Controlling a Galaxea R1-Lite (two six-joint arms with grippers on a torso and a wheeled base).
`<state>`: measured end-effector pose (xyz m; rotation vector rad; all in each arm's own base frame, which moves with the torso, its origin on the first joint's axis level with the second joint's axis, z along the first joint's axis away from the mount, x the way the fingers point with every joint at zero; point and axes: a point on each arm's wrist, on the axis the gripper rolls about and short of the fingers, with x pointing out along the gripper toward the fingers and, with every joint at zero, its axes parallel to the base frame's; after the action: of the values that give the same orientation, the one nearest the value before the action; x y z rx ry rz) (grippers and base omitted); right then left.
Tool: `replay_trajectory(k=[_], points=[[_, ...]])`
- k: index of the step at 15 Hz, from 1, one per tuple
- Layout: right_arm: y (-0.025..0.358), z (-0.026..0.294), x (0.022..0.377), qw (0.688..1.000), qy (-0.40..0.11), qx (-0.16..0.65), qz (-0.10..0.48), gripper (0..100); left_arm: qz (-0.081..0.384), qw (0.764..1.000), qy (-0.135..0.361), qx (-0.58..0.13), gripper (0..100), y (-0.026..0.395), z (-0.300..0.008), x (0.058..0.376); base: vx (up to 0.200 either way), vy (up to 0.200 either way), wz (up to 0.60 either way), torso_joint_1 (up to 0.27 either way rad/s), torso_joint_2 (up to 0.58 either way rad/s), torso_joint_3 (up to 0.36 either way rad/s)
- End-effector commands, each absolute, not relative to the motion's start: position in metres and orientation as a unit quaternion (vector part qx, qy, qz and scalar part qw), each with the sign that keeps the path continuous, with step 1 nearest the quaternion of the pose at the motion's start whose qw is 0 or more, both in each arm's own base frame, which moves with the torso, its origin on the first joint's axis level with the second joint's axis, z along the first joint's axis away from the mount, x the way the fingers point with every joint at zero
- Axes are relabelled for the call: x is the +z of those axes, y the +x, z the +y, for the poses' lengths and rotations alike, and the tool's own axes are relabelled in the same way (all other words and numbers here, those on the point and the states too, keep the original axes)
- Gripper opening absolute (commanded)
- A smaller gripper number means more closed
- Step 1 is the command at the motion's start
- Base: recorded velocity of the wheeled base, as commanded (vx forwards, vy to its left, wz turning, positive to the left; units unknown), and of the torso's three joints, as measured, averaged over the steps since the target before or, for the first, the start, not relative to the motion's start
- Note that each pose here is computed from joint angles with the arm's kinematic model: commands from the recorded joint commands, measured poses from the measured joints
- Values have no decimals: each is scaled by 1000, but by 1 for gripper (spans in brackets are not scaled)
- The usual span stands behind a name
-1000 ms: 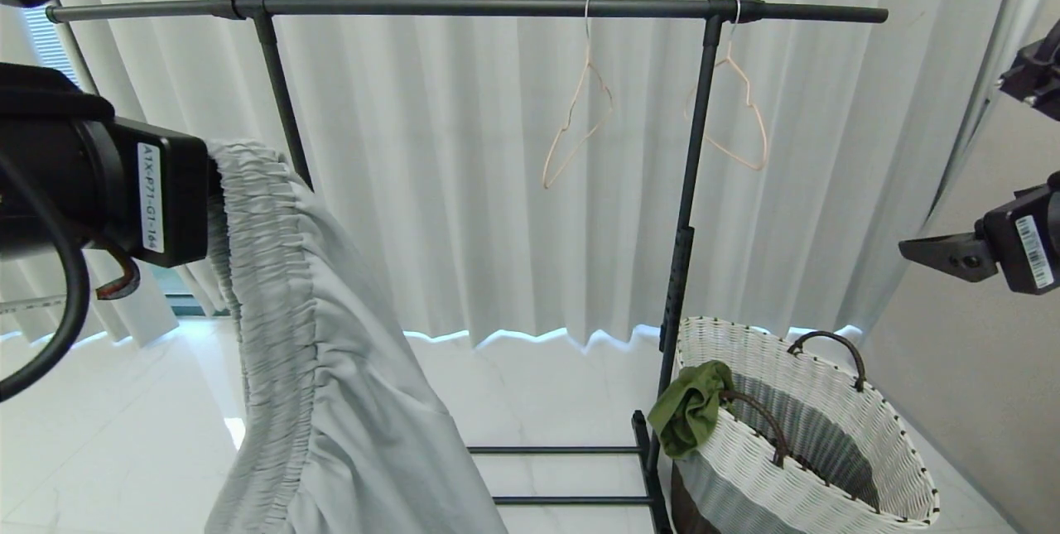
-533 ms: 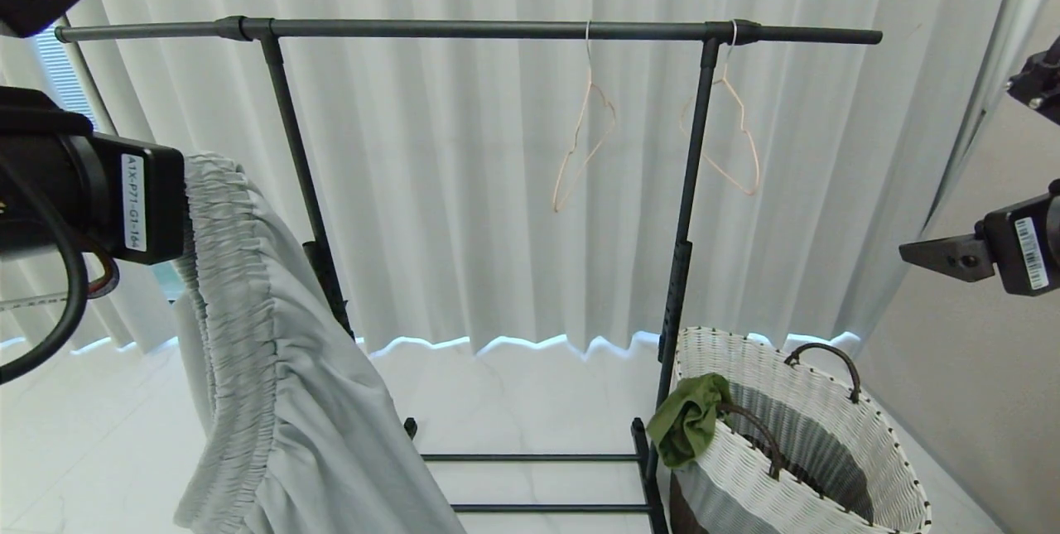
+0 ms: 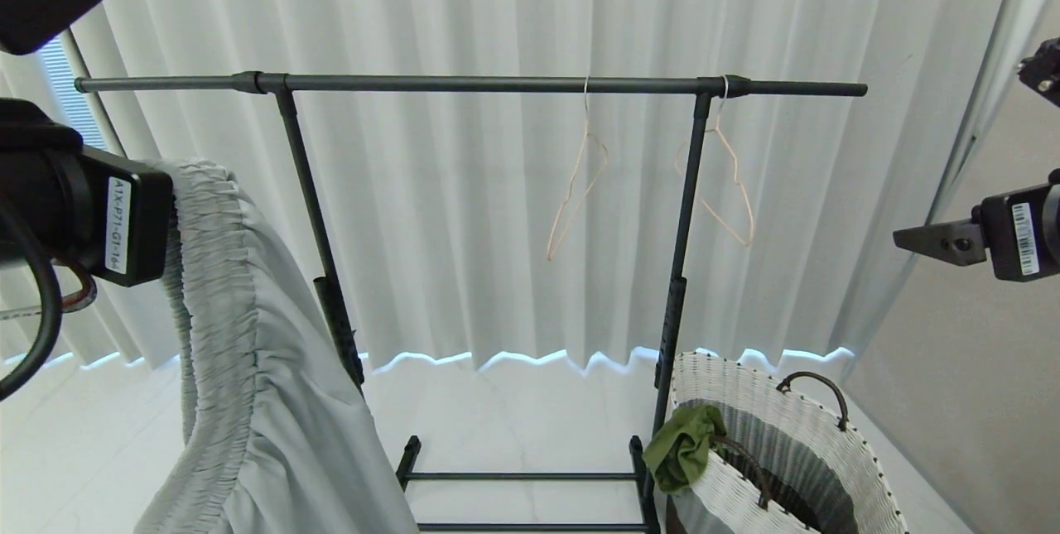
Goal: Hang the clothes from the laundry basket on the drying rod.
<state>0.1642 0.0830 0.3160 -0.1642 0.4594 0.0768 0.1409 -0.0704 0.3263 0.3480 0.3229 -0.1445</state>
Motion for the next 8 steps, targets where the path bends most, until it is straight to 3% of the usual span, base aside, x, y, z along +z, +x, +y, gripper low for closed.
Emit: replay_trajectory(k=[1,7,8], points=[[165,83,316,969,-82,38,228,100,162,969,173,-72,0,139,-70,324,0,0,0,193,-496,-300],[171,84,312,968,-82,30,234,100,162,969,175,-72,0,139,-69,324,0,0,0,194,-475,-280],[171,83,312,968,-82,28,234,100,162,969,173,-72,0,139,-69,324,200,0,0,71,-163,-90]])
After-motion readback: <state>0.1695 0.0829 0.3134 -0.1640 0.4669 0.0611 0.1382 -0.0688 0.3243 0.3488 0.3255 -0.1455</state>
